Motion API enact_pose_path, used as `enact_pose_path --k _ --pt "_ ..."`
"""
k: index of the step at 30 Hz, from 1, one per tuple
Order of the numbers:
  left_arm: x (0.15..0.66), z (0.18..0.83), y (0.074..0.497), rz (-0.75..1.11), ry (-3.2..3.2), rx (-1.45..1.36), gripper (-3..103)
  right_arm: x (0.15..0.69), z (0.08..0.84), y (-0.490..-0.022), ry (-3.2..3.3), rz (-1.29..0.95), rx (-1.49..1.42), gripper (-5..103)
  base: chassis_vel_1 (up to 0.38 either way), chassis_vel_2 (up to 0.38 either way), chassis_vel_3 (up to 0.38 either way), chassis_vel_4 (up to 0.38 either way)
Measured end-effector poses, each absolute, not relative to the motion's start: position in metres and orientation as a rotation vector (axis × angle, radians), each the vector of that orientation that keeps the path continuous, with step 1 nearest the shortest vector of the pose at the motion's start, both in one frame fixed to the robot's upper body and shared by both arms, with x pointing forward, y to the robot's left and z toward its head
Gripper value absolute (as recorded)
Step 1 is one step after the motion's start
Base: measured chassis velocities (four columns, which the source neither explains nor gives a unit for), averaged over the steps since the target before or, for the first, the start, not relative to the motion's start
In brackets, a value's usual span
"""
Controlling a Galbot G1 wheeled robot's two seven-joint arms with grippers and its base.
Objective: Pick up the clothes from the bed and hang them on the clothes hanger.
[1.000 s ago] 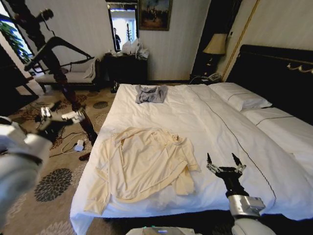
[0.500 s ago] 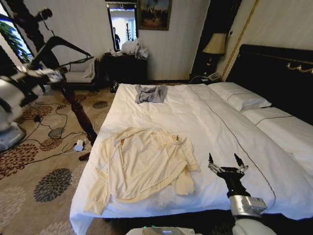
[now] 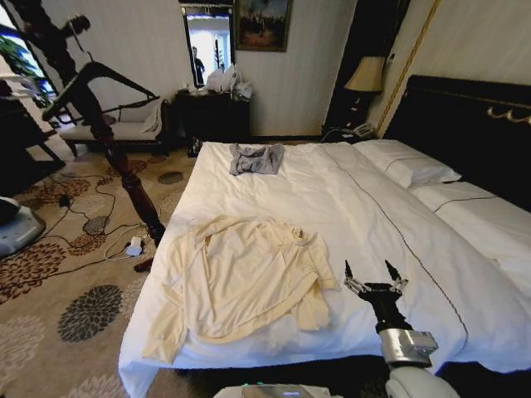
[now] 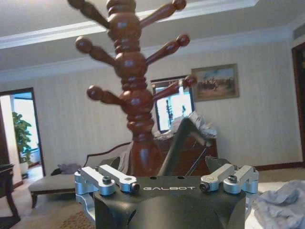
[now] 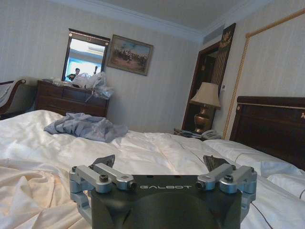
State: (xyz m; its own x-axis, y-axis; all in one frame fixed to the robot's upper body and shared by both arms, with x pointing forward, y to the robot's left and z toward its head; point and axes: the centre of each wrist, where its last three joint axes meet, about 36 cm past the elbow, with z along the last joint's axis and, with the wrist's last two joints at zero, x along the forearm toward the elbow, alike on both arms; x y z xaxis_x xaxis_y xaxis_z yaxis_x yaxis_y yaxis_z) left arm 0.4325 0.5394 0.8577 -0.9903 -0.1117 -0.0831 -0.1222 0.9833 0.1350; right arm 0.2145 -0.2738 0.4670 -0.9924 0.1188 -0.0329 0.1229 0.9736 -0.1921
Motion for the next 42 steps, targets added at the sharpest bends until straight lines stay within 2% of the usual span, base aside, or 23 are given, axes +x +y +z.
enact_pose_path --k 6,13,16,21,25,28,30,35,42 --pt "0.437 0.841 0.543 0.201 3.067 -0.190 100 0.216 0.465 -0.273 3.103 -0.296 0.189 100 0.000 0.000 0.000 0.000" --pt "0.450 0.785 0.532 0.196 3.105 -0.160 100 0.218 0.466 -0.273 3.106 -0.292 0.189 100 0.000 0.000 0.000 0.000" --pt "0.461 0.739 0.517 0.086 3.092 -0.069 100 0.218 0.467 -0.274 3.102 -0.294 0.190 100 0.000 0.000 0.000 0.000" --pt "0.479 0.701 0.491 0.020 3.093 0.021 100 0.219 0.468 -0.273 3.102 -0.288 0.196 100 0.000 0.000 0.000 0.000" --pt "0.517 0.646 0.460 -0.021 3.105 0.026 100 0.218 0.469 -0.273 3.102 -0.284 0.204 100 0.000 0.000 0.000 0.000" --pt "0.540 0.632 0.450 -0.045 3.109 0.023 100 0.218 0.470 -0.274 3.101 -0.286 0.211 100 0.000 0.000 0.000 0.000" --pt "0.569 0.642 0.440 -0.072 3.076 0.035 100 0.218 0.470 -0.275 3.101 -0.283 0.216 100 0.000 0.000 0.000 0.000" --pt "0.603 0.682 0.418 -0.106 3.015 0.117 100 0.220 0.466 -0.273 3.105 -0.262 0.227 100 0.000 0.000 0.000 0.000" --pt "0.603 0.762 0.409 -0.039 2.977 0.194 100 0.221 0.464 -0.276 3.108 -0.263 0.240 100 0.000 0.000 0.000 0.000"
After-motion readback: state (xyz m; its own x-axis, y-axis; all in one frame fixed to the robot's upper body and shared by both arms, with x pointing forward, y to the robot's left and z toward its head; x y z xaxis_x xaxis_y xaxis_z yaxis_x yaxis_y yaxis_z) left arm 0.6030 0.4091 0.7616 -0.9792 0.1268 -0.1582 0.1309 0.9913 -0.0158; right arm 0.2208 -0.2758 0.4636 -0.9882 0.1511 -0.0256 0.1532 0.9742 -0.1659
